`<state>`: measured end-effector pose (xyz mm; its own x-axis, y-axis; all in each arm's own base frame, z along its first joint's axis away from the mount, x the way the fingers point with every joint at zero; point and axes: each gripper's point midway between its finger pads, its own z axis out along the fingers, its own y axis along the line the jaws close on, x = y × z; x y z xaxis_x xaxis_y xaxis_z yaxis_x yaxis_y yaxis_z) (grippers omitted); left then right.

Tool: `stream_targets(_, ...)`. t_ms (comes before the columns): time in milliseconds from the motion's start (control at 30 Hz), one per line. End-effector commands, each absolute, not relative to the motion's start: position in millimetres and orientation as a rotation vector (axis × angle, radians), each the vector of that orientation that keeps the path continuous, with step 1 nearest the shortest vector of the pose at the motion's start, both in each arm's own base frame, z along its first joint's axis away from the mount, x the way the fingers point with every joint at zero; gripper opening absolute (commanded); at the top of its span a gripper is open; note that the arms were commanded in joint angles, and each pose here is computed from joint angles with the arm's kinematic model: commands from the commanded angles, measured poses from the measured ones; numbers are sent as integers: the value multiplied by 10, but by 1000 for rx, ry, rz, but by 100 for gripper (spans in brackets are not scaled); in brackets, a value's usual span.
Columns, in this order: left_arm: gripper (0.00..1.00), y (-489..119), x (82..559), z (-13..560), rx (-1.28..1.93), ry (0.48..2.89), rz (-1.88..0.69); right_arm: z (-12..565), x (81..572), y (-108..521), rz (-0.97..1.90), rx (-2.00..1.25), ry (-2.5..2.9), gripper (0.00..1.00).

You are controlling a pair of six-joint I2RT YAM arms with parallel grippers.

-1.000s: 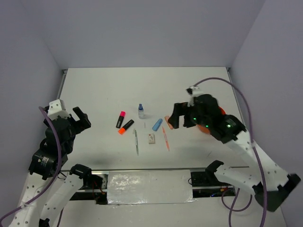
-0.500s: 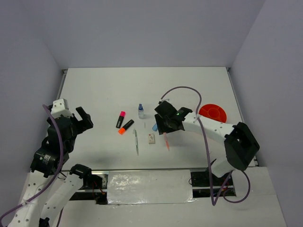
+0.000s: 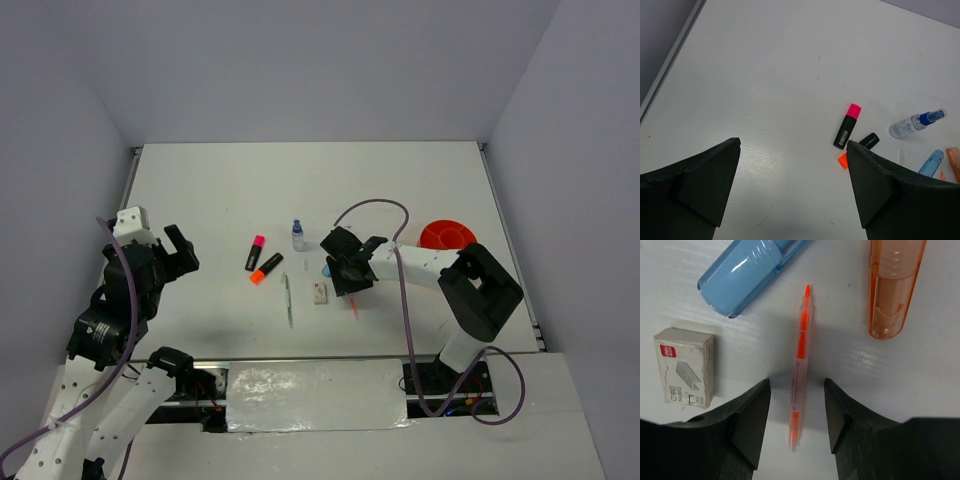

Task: Sort the stationery into containers
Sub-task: Pick up the pen from the center of the board.

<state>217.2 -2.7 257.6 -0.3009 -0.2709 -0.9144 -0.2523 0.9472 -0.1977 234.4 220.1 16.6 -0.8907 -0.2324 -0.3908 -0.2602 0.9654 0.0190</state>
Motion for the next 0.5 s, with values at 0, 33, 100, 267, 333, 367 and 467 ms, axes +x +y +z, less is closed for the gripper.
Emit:
stream_targets(0, 99, -68, 2228, 2666, -364, 1861, -42, 107, 2368, 2281, 122, -346, 2708, 54)
stream_targets(33, 99, -69, 2231, 2664, -366, 1861, -43, 94, 2370, 2266, 112, -345, 2708, 50)
stream_targets(100, 99, -69, 2229, 2654, -366, 1864, -42, 45, 2347, 2247, 101, -347, 2721, 41)
stream_targets(267, 99, -69, 2229, 2666, -366, 1860, -44, -64, 2246, 2181, 83, -340, 2759, 10)
stream_targets(333, 99, -65, 2228, 2667, -366, 1860, -42, -42, 2229, 2151, 75, -329, 2755, 0)
stream_targets(367, 99, -68, 2233, 2661, -367, 1862, -41, -51, 2199, 2120, 68, -316, 2759, 0)
stream_targets(467, 99, -70, 2235, 2658, -364, 1864, -41, 90, 2175, 2095, 91, -283, 2734, 0)
